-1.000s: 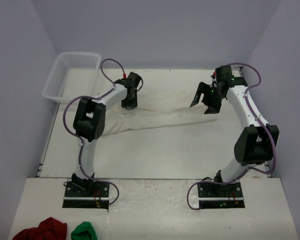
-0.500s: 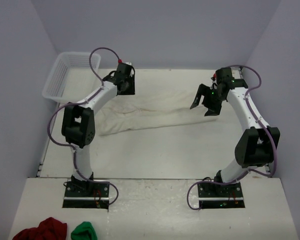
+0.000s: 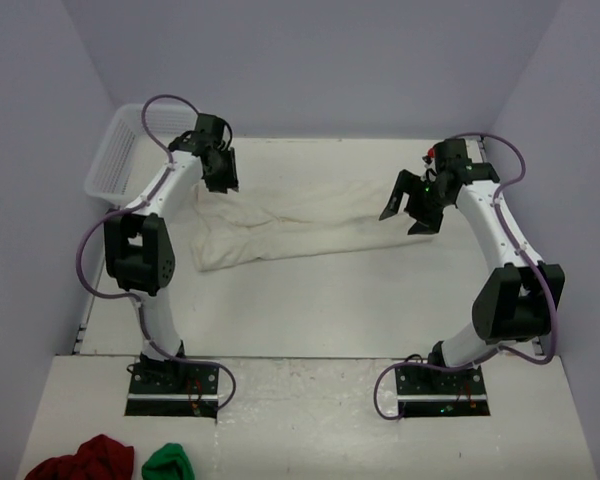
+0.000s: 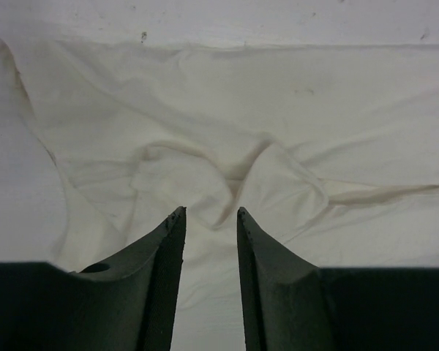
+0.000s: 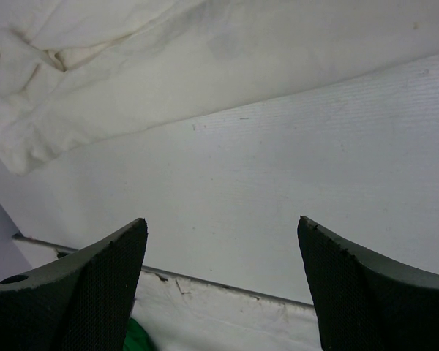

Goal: Fold and stack the t-shirts
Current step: Fold the other side of the tshirt into a rectangle

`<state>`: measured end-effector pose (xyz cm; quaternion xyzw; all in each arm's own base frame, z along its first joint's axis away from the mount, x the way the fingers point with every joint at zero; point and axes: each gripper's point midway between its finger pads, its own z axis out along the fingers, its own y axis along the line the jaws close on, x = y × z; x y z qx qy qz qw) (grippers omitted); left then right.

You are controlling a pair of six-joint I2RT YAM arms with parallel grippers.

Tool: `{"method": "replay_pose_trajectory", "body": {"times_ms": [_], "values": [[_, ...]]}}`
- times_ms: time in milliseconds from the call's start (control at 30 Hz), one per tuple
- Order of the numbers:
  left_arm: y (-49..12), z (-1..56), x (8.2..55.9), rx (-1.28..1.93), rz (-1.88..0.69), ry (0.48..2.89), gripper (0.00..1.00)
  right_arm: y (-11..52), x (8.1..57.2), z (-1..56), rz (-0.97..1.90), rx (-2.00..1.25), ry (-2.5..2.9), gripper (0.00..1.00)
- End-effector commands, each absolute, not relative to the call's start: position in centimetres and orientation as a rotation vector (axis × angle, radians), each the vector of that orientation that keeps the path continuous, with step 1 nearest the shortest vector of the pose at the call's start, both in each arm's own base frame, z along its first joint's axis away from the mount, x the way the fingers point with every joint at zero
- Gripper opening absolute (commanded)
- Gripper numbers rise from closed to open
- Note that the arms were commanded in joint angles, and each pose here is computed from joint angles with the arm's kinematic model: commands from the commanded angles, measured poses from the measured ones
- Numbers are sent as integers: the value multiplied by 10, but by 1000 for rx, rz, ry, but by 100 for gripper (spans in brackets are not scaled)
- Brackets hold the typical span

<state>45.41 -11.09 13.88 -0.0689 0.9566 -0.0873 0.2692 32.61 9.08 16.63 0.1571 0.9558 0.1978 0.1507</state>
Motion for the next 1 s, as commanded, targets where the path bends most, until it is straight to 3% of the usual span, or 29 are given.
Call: {"method": "replay_pose_trajectory", "body": {"times_ms": [0,633,967], "values": [[-105,120,436,-11,-156,2700,34,97,324,178,631,413,2702,84],[-150,88,410,165,-542,2744,36,96,322,173,622,417,2713,84],[-160,66,424,178,-592,2781,36,93,319,174,603,417,2712,84]]}}
